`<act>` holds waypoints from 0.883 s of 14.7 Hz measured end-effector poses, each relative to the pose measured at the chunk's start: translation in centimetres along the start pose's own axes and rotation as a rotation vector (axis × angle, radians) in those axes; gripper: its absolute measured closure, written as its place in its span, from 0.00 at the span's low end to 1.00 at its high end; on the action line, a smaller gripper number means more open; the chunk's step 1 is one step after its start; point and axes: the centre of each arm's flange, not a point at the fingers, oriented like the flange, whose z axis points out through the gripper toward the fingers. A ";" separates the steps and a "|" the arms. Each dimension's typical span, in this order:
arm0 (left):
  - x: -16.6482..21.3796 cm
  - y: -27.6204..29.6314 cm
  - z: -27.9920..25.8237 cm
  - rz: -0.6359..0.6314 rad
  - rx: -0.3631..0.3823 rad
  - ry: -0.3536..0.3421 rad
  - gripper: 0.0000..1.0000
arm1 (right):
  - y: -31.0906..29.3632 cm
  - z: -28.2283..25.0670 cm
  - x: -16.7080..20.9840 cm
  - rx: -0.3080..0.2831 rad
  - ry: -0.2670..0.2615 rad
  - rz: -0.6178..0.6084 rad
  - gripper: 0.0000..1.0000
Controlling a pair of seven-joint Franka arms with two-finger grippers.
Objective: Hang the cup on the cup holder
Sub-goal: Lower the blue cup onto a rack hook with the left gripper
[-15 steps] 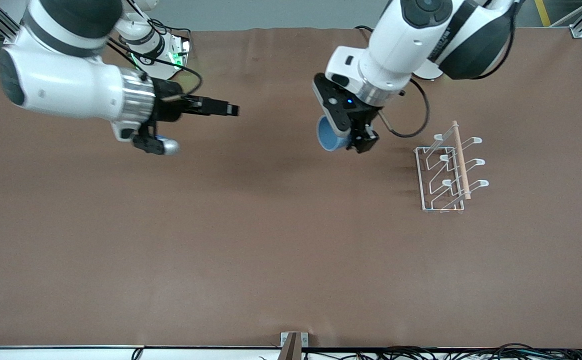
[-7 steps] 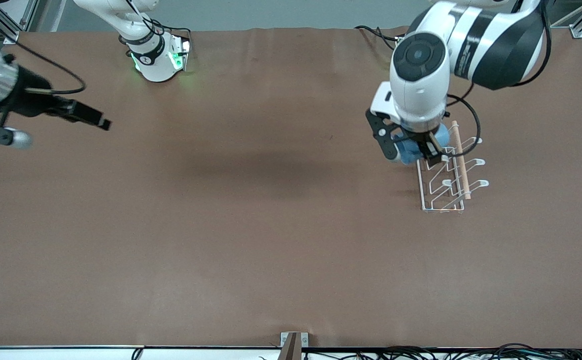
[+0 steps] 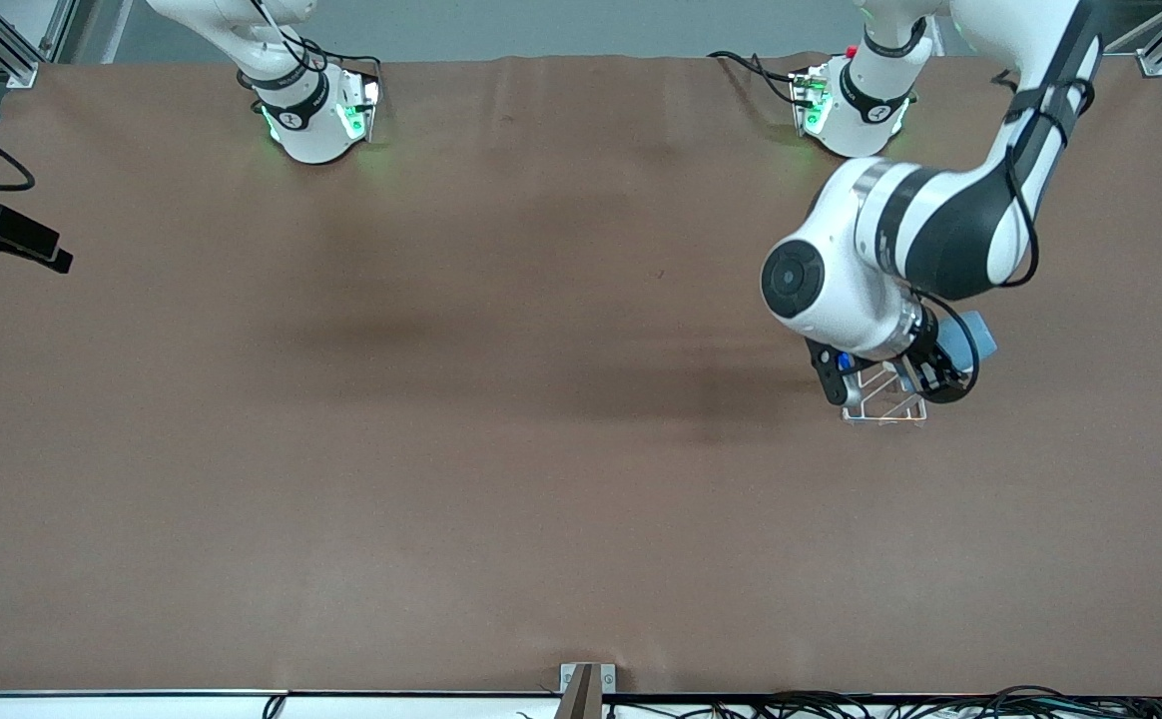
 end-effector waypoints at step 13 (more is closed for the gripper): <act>9.7 4.7 4.1 0.248 0.075 -0.478 0.22 | 1.7 0.1 0.5 0.028 0.022 -0.007 0.00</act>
